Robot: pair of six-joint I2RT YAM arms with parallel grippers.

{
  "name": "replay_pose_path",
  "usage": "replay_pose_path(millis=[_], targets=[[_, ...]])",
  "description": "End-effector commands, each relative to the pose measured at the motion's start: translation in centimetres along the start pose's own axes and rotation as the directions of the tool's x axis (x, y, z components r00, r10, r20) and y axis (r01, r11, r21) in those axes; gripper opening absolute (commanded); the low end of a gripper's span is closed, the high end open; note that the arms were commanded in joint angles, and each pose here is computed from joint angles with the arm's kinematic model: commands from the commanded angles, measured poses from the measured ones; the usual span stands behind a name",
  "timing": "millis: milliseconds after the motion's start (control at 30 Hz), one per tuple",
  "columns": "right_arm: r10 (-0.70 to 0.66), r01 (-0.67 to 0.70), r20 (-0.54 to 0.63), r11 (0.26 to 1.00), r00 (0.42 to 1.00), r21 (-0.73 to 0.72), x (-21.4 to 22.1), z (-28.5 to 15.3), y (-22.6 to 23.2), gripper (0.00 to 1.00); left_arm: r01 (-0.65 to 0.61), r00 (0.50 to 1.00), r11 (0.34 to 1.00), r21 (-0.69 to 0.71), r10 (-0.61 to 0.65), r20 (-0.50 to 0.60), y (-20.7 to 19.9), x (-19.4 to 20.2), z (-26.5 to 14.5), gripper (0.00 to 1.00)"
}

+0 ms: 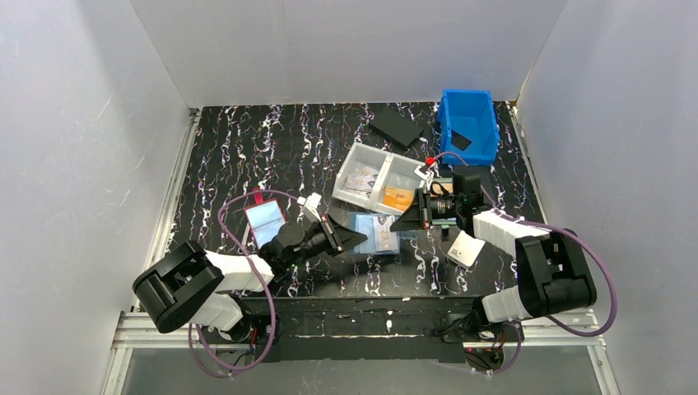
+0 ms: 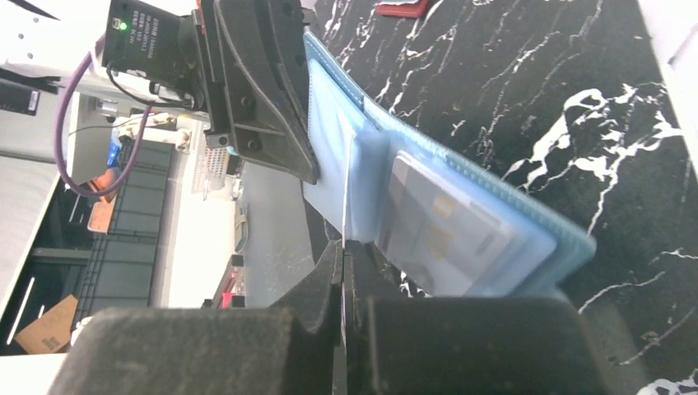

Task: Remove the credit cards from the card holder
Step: Remove the credit card from the card holder, then place the credit card in the storage box.

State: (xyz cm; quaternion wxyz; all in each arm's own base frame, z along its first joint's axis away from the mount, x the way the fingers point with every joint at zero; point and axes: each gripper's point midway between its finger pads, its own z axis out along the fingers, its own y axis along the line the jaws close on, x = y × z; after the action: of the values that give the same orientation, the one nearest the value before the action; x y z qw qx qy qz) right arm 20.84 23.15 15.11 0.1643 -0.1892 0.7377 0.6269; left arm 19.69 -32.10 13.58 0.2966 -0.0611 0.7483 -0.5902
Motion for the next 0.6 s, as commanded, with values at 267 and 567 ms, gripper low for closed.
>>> replay_pose_path(millis=[267,567], targets=[[-0.095,0.097,-0.025,0.992,0.995,0.08,-0.6,0.0,-2.2,0.01,0.041,0.999,0.957,-0.287,-0.042,0.004,10.6,1.7,-2.6,0.0],[-0.152,0.153,-0.016,0.984,0.988,0.088,-0.5,-0.3,-1.5,0.01,0.136,0.99,0.863,-0.487,-0.134,0.038,16.3,3.2,-5.5,0.0]])
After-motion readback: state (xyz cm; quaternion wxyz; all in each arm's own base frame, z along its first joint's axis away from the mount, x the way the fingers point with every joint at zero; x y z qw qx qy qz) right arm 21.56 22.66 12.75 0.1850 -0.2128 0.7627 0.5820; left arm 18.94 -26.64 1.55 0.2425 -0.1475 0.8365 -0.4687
